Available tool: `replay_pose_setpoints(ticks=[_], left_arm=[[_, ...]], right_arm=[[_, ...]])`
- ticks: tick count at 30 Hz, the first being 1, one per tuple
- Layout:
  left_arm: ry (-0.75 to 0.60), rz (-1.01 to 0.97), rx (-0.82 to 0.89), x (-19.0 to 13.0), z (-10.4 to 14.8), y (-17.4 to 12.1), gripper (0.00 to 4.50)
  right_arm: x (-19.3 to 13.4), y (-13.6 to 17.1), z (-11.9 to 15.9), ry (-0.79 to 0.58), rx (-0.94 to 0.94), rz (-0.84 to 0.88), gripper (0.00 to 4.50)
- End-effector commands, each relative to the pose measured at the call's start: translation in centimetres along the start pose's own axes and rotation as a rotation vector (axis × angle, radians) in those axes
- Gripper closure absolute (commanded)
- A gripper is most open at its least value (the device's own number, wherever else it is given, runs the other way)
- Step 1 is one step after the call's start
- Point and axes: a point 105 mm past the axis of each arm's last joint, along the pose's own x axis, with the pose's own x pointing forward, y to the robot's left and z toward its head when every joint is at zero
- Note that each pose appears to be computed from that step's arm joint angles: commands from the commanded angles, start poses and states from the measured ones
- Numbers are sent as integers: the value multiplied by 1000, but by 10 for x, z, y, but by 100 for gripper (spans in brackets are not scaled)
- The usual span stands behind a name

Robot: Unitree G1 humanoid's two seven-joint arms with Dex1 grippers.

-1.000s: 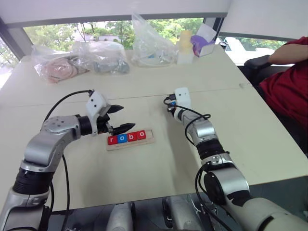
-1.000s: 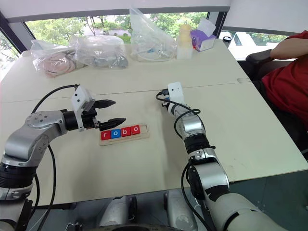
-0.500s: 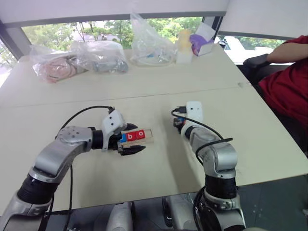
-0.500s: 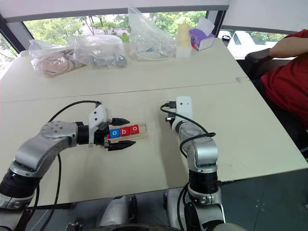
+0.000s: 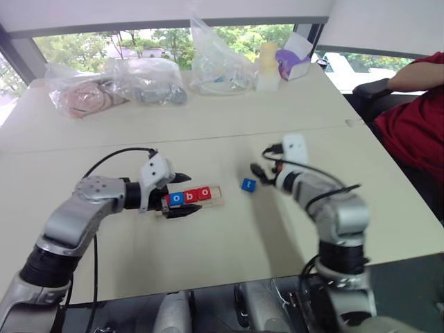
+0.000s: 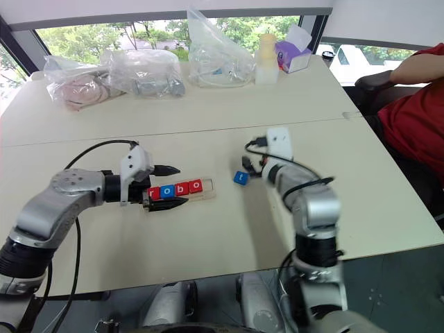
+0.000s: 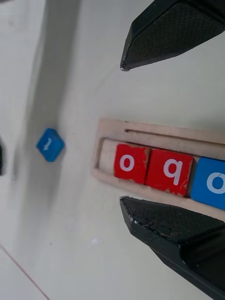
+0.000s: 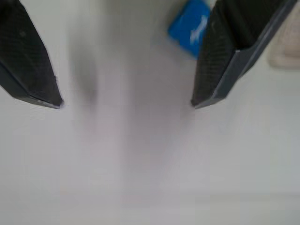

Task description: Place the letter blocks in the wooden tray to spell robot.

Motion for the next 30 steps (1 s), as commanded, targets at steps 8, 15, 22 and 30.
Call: replay_pose_setpoints(ticks=[8, 15, 22, 30], left_arm=[[42, -114, 27, -27, 15, -21, 0], [104, -87, 56, -24, 4, -21, 0], [107, -39, 43, -15, -5, -16, 0], [113, -19, 45, -19, -4, -12, 0]], right_arm=[[-28, 12, -48, 81, -399, 657, 8], [3, 12, -57, 48, -360, 649, 8], [22, 11, -74, 53, -329, 633, 8], [26, 8, -77, 54, -309, 640, 335]])
